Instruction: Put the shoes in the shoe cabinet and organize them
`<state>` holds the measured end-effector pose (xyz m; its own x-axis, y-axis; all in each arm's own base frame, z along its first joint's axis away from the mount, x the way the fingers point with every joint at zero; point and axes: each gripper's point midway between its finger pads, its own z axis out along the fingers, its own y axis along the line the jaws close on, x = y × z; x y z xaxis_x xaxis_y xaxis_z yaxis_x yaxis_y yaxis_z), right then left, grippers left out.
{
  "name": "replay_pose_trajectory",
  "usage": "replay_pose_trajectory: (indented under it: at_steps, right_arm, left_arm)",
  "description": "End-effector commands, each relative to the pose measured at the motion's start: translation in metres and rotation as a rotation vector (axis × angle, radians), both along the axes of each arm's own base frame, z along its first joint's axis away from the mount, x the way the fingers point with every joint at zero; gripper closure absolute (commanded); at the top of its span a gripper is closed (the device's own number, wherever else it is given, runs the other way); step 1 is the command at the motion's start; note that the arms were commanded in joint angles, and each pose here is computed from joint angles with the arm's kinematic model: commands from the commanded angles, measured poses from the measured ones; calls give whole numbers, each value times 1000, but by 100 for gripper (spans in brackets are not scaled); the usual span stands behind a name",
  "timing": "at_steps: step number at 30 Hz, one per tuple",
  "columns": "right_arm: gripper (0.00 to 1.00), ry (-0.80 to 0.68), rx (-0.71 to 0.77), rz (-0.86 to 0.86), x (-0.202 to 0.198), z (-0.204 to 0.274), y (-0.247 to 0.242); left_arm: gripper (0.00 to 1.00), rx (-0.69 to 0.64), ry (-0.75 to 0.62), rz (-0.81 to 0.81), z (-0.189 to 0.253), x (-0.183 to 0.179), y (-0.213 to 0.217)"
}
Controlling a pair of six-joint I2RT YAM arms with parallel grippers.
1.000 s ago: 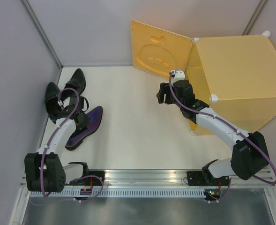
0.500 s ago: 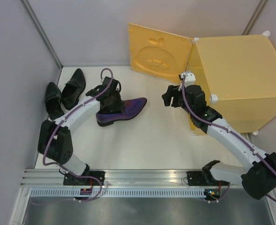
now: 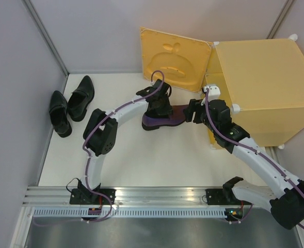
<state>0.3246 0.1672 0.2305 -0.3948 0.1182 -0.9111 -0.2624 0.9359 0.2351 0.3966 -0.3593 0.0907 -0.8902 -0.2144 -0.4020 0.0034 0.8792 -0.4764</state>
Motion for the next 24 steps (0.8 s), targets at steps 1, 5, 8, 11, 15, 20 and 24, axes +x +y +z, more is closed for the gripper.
replay_pose_trajectory:
  at_steps: [1, 5, 8, 11, 15, 20, 24]
  right_arm:
    - [27, -10, -8, -23, -2, 3, -6]
    - [27, -13, -7, -20, -5, 5, -7]
    - [26, -15, 24, 15, -7, 12, 1]
    - [26, -4, 44, 59, -7, 16, 12]
    - [26, 14, 41, 100, -6, 15, 30]
    - [27, 46, 38, 144, 2, 6, 63]
    - [27, 105, 17, 177, 8, -5, 96]
  left_arm:
    - [78, -177, -109, -4, 60, 22, -41]
    - [28, -135, -173, -4, 74, 19, -26]
    - [7, -116, -234, 8, 98, 13, -6]
    - [3, -83, -298, 47, 120, 15, 24]
    - [3, -61, -340, 79, 139, 19, 69]
    - [3, 36, -376, 85, 142, 31, 130]
    - [2, 67, -388, 101, 142, 32, 171]
